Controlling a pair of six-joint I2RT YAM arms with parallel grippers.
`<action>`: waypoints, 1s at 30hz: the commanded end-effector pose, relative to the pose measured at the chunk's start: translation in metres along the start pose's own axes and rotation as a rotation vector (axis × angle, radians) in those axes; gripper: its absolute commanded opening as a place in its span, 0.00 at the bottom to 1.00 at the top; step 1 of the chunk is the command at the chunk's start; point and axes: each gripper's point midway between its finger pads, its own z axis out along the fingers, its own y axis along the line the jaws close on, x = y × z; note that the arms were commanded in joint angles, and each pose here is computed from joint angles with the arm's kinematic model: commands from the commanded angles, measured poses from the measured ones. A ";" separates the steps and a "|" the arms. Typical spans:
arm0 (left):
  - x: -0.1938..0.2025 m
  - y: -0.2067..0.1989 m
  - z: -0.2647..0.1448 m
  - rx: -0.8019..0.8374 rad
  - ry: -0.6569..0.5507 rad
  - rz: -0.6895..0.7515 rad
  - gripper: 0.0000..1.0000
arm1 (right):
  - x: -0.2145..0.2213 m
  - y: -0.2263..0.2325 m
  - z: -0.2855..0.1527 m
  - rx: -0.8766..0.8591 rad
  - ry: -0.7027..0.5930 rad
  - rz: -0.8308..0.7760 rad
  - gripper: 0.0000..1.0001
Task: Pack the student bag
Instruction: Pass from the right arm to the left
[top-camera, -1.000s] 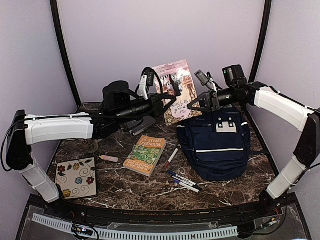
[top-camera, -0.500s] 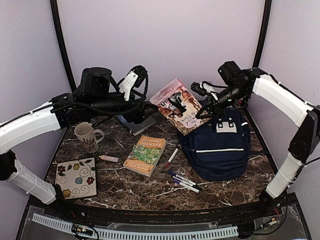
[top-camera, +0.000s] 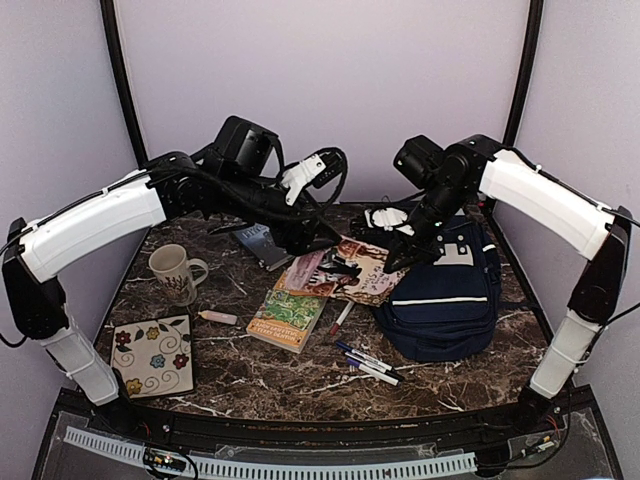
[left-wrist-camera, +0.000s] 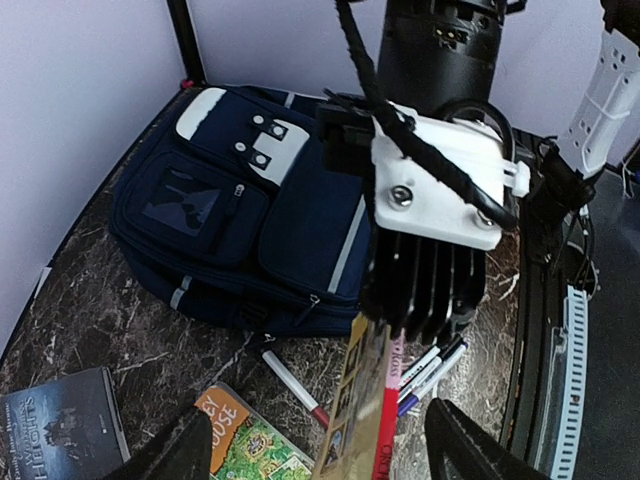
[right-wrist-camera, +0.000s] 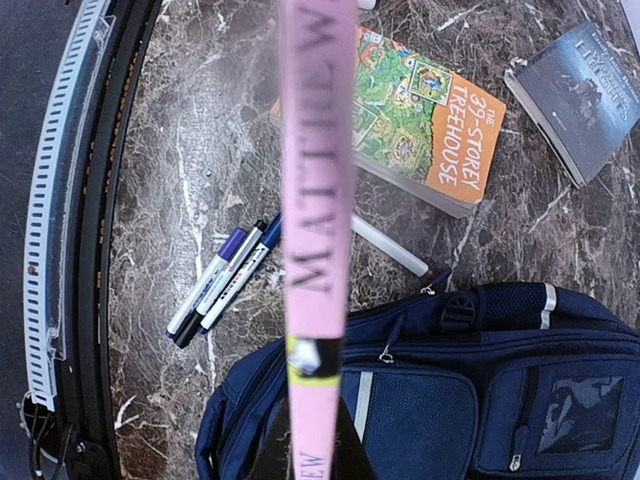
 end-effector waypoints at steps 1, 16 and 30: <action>0.003 -0.019 -0.007 0.113 0.067 0.034 0.73 | -0.004 0.002 -0.015 0.059 0.001 -0.040 0.00; 0.013 -0.026 0.005 0.183 0.140 0.064 0.03 | -0.026 0.004 -0.029 0.051 -0.090 -0.061 0.00; -0.073 0.050 -0.079 -0.095 -0.467 -0.224 0.00 | -0.018 -0.081 -0.166 0.220 -0.863 0.344 0.85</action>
